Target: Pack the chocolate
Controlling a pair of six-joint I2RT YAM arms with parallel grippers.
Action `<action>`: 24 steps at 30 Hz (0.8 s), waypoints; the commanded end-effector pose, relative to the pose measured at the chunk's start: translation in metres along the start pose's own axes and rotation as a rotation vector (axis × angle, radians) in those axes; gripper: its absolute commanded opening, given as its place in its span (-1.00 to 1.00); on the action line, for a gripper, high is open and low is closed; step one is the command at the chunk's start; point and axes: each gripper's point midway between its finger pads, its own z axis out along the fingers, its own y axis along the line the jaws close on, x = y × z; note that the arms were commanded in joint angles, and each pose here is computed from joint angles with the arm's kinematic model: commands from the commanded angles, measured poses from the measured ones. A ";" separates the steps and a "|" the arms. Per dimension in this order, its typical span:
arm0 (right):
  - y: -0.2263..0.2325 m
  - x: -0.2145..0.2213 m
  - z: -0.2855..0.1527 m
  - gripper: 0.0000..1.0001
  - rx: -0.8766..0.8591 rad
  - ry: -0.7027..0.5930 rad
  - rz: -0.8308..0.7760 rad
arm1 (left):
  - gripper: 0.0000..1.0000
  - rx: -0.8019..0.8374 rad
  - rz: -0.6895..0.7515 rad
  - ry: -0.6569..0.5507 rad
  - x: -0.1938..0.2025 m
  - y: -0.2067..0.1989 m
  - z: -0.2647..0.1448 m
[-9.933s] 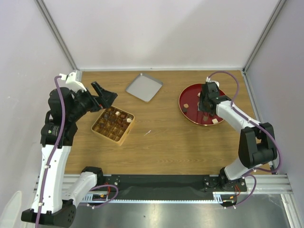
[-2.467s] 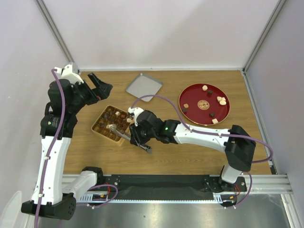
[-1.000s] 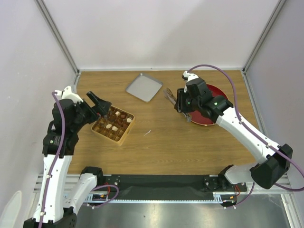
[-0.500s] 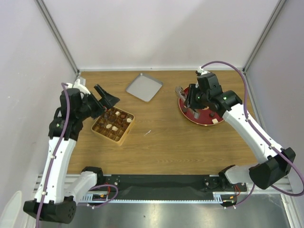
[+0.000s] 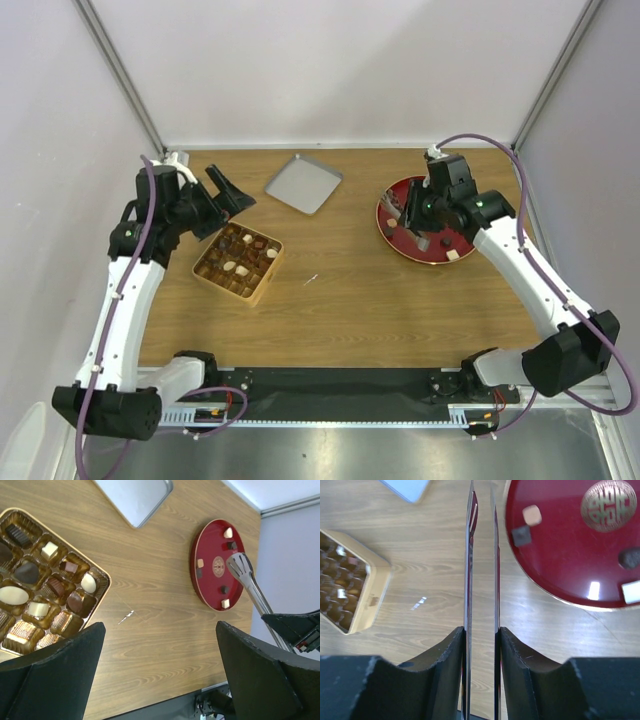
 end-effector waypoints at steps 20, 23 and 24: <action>-0.038 0.035 0.060 -0.22 0.068 0.080 -0.020 | 1.00 -0.024 -0.042 0.041 -0.012 0.002 0.033; -0.038 0.037 0.069 -0.22 0.067 0.109 -0.011 | 0.99 -0.016 -0.052 0.053 -0.010 0.001 0.036; -0.037 0.038 0.070 -0.22 0.068 0.115 -0.009 | 1.00 -0.020 -0.052 0.052 -0.010 0.002 0.037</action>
